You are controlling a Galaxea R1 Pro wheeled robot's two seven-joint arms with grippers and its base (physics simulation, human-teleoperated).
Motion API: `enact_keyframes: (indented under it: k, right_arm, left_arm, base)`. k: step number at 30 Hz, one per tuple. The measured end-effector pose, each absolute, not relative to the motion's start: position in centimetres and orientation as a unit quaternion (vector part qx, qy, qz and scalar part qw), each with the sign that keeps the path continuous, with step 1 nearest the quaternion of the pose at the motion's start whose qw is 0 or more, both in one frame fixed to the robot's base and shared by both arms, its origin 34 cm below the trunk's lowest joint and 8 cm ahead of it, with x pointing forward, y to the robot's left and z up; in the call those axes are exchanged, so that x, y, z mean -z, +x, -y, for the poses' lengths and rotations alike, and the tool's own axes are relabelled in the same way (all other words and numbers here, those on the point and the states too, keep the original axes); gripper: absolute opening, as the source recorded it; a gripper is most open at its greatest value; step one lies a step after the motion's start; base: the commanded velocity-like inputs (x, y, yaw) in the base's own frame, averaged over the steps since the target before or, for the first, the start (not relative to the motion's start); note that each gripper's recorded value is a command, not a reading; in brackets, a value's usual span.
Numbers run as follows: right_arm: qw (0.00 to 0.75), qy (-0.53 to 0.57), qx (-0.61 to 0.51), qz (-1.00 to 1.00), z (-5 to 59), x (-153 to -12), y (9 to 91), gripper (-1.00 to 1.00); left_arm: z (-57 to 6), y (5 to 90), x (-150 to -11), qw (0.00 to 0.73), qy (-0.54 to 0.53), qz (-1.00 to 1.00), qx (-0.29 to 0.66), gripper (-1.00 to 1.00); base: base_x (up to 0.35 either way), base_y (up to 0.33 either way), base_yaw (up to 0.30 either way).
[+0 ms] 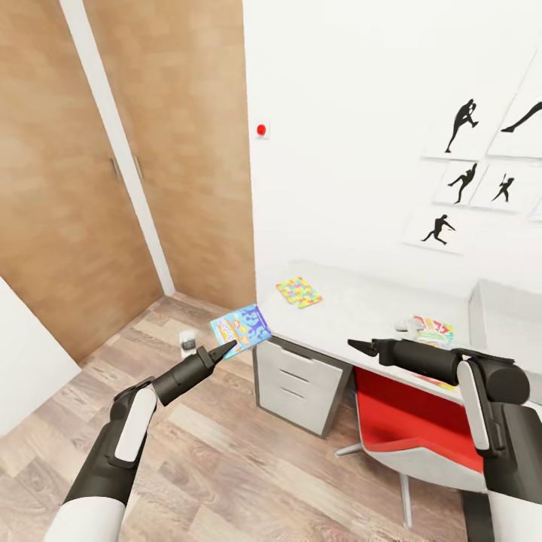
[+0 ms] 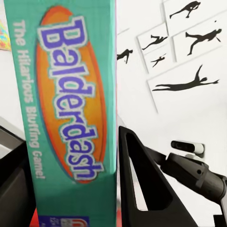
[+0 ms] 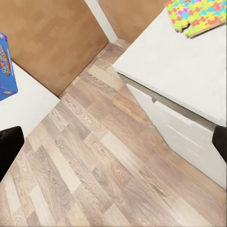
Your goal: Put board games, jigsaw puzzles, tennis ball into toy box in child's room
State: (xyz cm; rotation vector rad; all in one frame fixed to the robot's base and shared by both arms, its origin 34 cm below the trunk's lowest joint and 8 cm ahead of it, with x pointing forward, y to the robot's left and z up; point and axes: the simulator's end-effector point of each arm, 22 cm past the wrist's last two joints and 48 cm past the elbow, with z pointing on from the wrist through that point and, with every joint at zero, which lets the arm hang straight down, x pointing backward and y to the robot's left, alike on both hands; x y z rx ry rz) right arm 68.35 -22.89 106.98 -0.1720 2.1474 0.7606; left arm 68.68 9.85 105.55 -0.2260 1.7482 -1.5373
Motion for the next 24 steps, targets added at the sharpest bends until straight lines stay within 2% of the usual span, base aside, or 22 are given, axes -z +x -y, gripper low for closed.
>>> enact_keyframes:
  k: [24]
  right_arm:
    - [0.422, -0.066, -0.294, -0.855, 24.9, -107.6, 68.5, 1.0]
  left_arm:
    - [-6.4, 67.5, -105.8, 0.365, -0.058, -0.692, 0.62, -1.0]
  base:
    - [0.0, 0.0, -0.288]
